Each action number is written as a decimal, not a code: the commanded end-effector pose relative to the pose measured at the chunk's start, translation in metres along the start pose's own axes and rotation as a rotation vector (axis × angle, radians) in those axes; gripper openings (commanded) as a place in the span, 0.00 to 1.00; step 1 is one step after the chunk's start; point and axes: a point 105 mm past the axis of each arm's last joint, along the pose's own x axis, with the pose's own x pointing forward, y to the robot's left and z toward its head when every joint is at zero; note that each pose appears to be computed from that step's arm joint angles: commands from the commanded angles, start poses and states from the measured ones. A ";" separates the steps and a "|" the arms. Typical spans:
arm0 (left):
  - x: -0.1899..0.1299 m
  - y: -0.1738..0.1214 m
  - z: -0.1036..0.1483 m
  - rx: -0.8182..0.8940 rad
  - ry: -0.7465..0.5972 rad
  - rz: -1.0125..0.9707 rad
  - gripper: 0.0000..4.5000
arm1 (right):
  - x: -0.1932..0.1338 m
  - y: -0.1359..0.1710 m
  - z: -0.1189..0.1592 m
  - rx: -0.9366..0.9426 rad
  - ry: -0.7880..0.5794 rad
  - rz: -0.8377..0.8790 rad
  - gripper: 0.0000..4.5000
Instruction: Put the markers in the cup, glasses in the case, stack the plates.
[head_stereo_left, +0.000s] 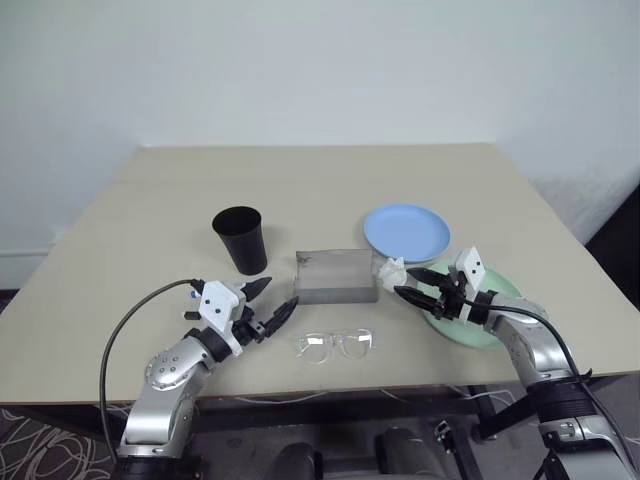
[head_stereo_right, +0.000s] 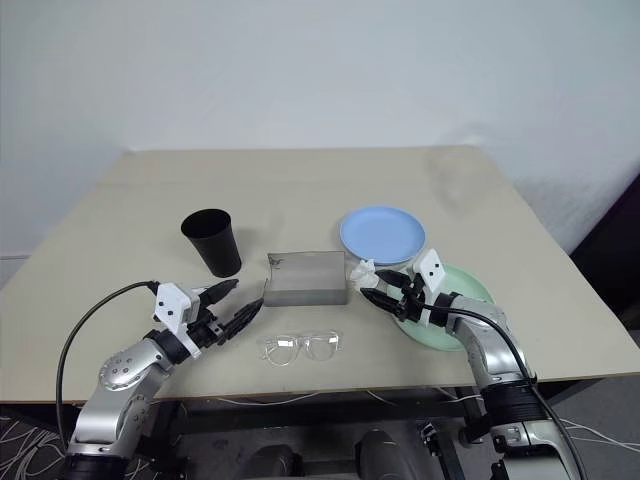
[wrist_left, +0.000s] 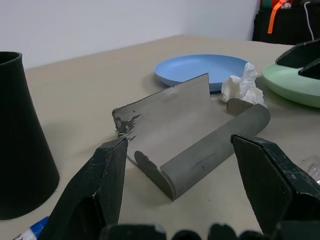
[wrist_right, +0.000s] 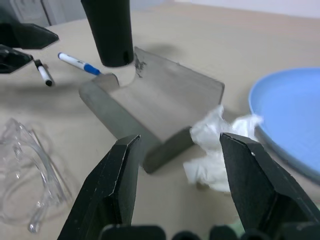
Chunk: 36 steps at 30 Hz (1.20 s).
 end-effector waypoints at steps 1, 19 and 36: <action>0.000 0.009 0.011 0.048 -0.035 0.018 0.77 | -0.001 -0.001 0.017 -0.030 -0.051 -0.013 0.61; 0.021 -0.027 0.025 0.015 -0.074 -0.163 0.78 | -0.116 -0.136 0.007 -0.124 0.184 -0.638 1.00; 0.032 -0.042 0.023 0.003 -0.071 -0.232 0.78 | -0.131 -0.139 -0.024 0.262 0.267 -0.599 1.00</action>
